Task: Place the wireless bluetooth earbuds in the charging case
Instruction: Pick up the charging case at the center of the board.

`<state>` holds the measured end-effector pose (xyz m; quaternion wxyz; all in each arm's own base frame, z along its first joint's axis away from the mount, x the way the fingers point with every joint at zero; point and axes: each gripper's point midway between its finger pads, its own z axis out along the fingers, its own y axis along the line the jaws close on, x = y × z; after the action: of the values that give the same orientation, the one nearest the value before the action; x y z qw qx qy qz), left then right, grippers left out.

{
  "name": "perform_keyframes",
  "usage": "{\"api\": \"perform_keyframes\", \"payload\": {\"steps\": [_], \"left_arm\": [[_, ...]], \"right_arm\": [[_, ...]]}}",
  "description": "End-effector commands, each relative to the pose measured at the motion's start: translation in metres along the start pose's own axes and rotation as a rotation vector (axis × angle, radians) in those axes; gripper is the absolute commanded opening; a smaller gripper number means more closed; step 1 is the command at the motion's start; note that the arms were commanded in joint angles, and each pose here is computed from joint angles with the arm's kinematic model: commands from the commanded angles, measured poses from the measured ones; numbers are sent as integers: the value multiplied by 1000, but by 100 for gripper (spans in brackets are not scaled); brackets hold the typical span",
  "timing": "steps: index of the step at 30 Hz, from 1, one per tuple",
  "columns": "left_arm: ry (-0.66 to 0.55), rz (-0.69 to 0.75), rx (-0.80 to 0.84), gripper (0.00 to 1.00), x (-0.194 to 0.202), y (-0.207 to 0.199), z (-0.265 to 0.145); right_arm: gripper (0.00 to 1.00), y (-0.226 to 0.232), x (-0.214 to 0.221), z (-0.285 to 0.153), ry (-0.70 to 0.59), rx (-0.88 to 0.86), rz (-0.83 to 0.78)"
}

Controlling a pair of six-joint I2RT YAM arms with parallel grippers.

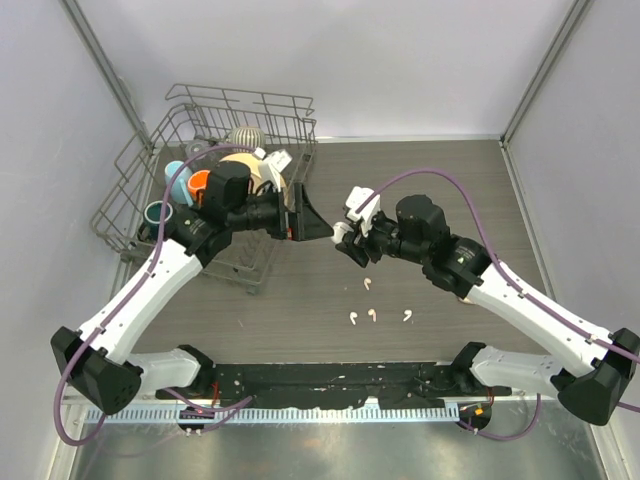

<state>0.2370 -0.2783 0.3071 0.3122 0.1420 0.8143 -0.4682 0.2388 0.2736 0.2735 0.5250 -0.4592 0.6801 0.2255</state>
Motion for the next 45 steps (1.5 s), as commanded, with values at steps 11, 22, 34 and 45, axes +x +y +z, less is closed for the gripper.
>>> {"api": "perform_keyframes", "payload": {"steps": [11, 22, 34, 45], "left_arm": [[11, -22, 99, 92, 2, -16, 22], [21, -19, 100, 72, 0, -19, 37], [67, -12, 112, 42, 9, -26, 44], [64, 23, 70, 0, 10, -19, 43]], "right_arm": [[1, -2, -38, -11, -144, 37, -42], [1, 2, -37, -10, -144, 27, -33], [1, 3, -37, -11, -150, 26, -37], [45, -6, -49, -18, -202, 98, 65]]}}
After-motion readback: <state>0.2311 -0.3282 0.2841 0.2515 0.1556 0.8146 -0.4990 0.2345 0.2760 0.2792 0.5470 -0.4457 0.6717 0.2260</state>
